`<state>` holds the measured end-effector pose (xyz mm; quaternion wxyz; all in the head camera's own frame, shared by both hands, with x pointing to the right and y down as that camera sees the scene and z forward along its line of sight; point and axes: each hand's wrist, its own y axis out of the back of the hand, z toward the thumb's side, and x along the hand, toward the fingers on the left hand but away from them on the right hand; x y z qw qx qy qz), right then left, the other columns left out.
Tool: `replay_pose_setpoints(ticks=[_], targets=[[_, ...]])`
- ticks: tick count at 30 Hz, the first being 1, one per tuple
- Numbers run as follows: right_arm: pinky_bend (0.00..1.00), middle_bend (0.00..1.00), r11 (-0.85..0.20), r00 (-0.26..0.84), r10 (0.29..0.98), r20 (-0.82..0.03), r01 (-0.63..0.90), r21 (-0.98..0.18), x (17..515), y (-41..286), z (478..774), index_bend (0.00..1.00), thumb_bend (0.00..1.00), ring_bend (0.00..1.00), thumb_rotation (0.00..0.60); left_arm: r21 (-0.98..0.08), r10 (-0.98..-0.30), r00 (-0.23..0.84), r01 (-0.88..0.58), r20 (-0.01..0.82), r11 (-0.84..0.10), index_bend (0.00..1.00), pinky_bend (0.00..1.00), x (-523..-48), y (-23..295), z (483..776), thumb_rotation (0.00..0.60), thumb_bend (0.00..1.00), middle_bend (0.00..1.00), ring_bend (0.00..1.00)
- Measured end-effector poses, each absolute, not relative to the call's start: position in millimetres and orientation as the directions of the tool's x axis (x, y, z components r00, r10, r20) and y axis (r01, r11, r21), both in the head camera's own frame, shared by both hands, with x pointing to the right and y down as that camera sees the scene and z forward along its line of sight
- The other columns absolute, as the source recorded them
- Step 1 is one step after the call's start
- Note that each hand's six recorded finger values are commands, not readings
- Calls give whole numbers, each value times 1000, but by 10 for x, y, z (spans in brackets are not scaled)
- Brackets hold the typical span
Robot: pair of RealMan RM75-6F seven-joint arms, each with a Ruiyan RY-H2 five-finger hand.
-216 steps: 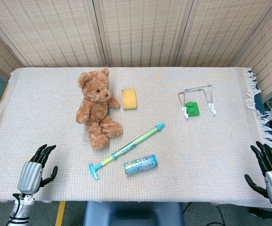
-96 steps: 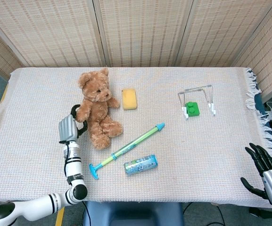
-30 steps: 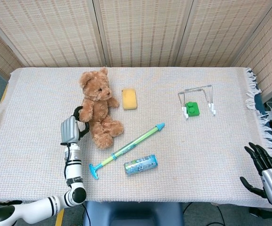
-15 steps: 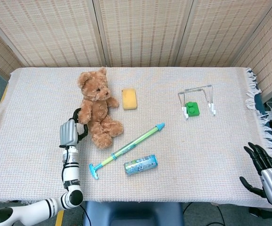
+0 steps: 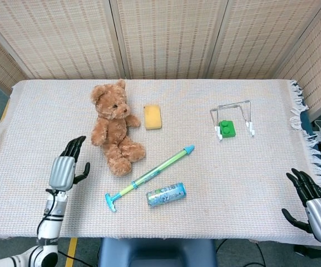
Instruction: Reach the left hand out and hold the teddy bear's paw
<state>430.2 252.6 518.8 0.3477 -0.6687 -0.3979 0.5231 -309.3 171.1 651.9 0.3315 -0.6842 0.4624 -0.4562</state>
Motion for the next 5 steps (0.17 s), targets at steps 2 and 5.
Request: replay_pose_setpoints(ticks=[2,5], targets=[[207,0,-445,134,894,-427,164,-881,4299,2529,5202,0,157,0,600,-882,-920,230,-283,318,-376,13,327,-3170,1904,6462,600,459,65,72],[207,0,-446,132,894,-429,155,-882,4290,2529,5225,0,158,0,600,-896,-881,340,-184,329,-405,30,325,-3295,2187,6410,600,458,68,72]])
